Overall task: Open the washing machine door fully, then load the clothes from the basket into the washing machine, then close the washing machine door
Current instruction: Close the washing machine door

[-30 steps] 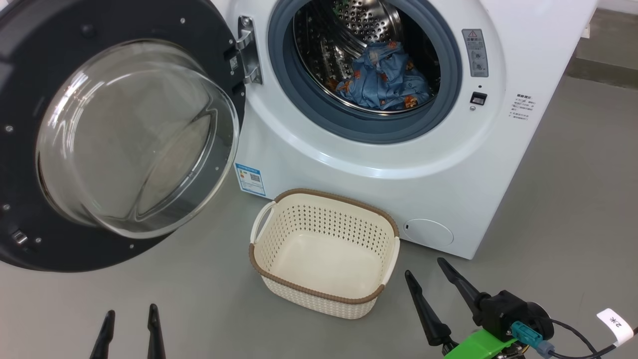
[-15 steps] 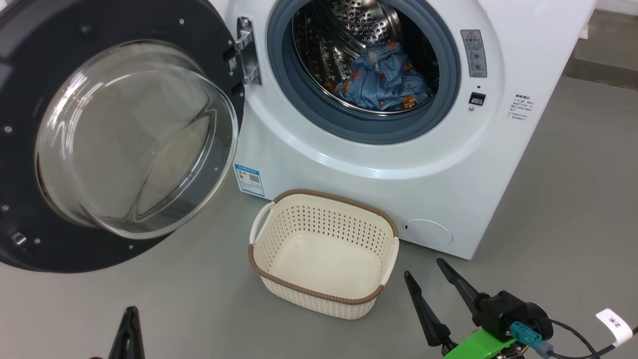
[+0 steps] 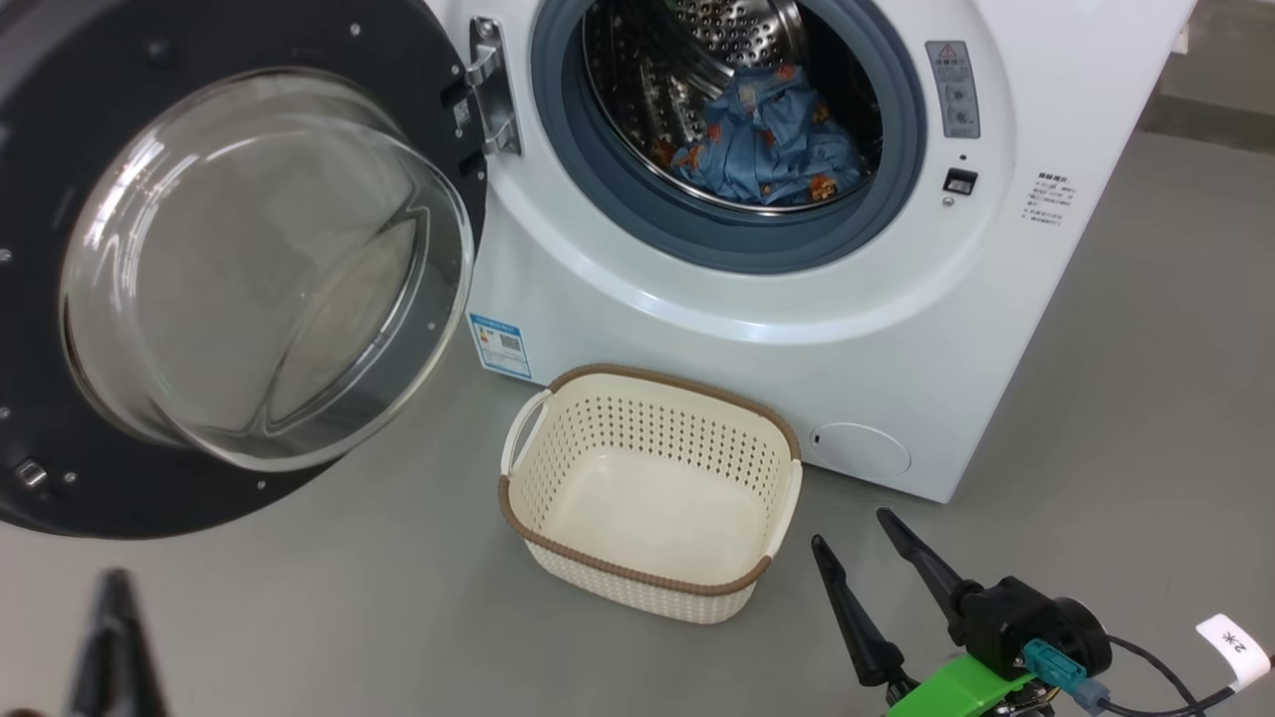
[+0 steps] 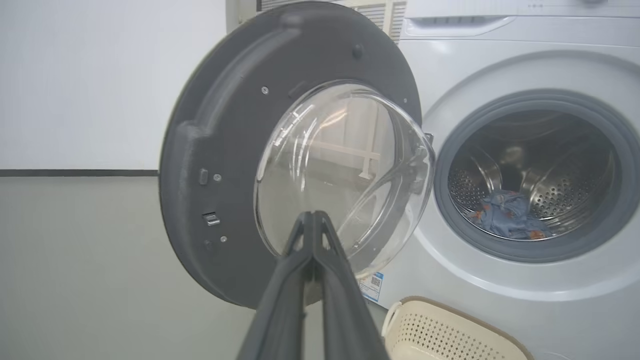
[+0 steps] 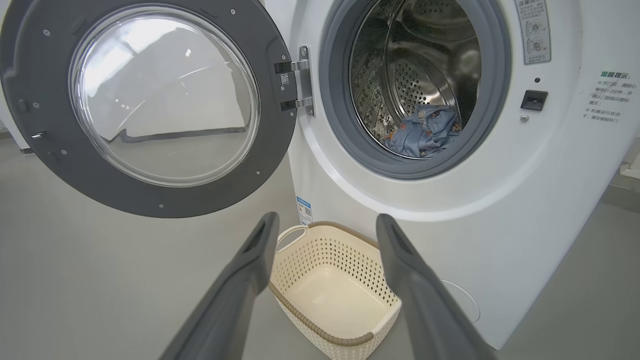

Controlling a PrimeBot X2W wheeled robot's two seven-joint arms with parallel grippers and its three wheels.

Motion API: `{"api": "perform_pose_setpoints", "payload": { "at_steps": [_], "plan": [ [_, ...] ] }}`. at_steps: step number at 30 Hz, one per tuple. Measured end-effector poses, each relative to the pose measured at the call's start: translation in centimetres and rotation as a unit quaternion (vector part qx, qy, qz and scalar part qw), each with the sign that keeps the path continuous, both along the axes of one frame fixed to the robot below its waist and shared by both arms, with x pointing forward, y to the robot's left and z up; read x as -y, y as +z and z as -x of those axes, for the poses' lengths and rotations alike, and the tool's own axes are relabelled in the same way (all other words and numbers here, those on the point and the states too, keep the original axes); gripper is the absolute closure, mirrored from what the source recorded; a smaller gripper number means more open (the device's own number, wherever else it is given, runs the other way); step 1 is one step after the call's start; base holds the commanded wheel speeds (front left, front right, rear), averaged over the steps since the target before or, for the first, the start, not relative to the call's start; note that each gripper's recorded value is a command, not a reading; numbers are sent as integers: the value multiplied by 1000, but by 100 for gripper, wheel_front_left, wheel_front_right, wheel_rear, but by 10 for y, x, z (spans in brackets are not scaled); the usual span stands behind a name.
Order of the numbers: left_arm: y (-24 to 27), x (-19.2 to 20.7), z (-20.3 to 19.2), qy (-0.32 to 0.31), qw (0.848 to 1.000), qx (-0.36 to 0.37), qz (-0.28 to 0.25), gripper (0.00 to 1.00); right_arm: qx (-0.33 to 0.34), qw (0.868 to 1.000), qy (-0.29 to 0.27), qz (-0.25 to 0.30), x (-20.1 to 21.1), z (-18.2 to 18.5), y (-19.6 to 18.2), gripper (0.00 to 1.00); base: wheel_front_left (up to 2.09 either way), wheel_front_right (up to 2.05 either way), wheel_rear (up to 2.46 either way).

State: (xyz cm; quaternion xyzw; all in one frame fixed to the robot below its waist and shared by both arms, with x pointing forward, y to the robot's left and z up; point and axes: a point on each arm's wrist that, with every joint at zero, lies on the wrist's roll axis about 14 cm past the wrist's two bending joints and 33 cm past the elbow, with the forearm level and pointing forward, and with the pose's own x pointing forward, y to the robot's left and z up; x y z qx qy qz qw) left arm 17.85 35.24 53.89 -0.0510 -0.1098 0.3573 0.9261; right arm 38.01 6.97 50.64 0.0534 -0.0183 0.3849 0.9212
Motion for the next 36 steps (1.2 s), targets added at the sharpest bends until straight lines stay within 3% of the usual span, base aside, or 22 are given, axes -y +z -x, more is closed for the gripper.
{"api": "perform_pose_setpoints", "payload": {
  "at_steps": [7,10,15,21,24,27,31,34,36],
  "plan": [
    [64,-60,31,82,992,63,-69,100,-6,1000,3,20,0,-6,-9,0,0,0,0],
    [99,-104,50,126,982,99,-95,100,-6,999,5,37,4,-14,-13,0,0,0,0],
    [136,-155,59,161,972,142,-90,100,-10,999,-3,53,15,-28,-20,0,0,0,0],
    [145,-212,56,192,963,191,1,100,-17,998,-8,54,20,-37,-24,0,0,0,0],
    [131,-235,50,200,952,218,83,100,-21,998,-12,55,25,-39,-26,0,0,0,0],
    [109,-251,37,194,931,248,184,100,-27,998,-16,60,29,-37,-29,0,0,0,0],
    [80,-260,18,184,884,299,309,100,-30,997,-24,62,36,-38,-31,0,0,0,0],
    [64,-261,5,176,849,326,377,100,-31,997,-29,63,41,-39,-32,0,0,0,0],
    [59,-261,-5,167,837,330,403,100,-30,997,-33,66,44,-39,-33,0,0,0,0]
  ]
}}
